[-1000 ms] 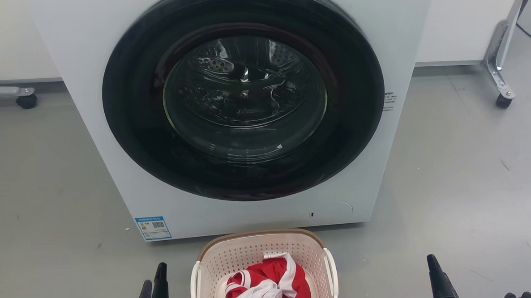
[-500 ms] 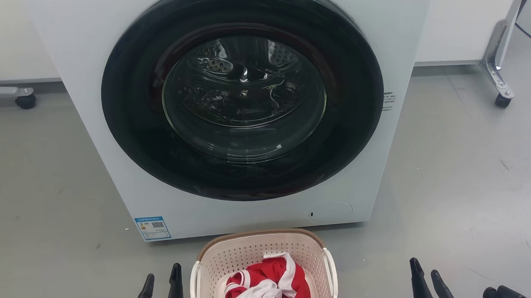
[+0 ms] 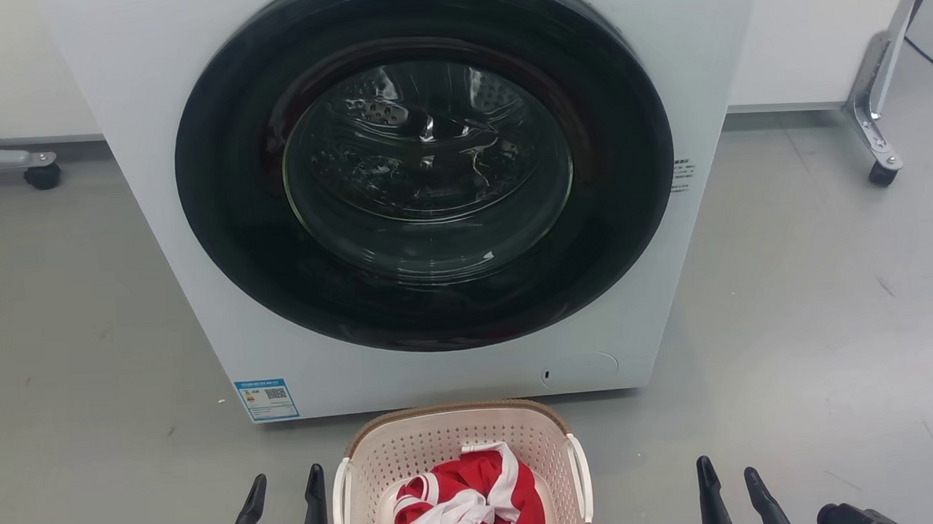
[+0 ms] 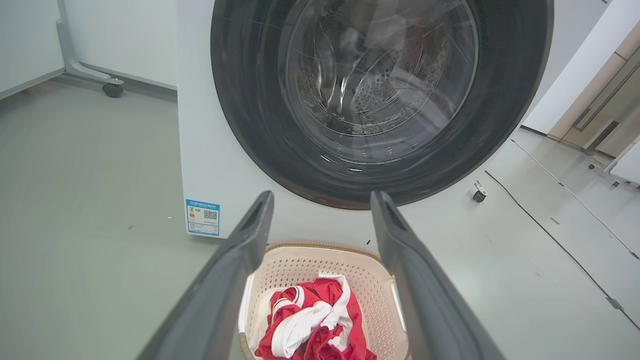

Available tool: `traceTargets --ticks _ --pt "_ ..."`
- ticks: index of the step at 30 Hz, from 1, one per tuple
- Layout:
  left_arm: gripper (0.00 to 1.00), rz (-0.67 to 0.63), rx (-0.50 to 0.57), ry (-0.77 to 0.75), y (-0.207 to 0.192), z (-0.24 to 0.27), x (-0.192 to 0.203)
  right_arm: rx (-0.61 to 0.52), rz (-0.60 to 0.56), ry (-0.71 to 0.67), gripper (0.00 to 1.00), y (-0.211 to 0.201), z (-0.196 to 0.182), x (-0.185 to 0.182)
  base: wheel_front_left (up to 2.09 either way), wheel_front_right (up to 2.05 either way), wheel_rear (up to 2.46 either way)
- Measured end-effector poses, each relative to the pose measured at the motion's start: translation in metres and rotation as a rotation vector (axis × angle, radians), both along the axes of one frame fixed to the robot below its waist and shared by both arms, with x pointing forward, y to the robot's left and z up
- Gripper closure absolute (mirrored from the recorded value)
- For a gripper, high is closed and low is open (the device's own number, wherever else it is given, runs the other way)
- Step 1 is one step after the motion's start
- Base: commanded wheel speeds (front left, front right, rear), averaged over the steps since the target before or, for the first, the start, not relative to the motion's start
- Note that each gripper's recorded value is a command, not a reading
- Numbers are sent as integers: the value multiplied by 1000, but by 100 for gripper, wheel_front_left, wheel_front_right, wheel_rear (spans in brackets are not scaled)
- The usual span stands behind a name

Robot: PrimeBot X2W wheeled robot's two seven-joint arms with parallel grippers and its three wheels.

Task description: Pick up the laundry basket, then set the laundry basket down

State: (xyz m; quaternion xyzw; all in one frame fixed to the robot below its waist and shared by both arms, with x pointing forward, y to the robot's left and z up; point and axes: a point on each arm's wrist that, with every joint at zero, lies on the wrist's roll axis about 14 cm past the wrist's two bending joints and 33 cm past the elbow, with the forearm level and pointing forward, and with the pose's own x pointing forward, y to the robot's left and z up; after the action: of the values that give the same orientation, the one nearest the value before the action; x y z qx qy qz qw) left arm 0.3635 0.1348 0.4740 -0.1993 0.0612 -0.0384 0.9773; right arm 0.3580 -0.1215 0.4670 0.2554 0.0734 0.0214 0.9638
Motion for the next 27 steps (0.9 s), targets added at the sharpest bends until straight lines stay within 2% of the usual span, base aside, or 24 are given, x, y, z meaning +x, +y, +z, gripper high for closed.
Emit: traceTargets --ticks 21,27 --pt "0 -29 299 -105 -8 5 -6 -268 73 -126 0 22 14 -7 0 0 0" --pt "0 -36 346 -132 -11 8 -6 -321 89 -159 0 27 18 -8 0 0 0"
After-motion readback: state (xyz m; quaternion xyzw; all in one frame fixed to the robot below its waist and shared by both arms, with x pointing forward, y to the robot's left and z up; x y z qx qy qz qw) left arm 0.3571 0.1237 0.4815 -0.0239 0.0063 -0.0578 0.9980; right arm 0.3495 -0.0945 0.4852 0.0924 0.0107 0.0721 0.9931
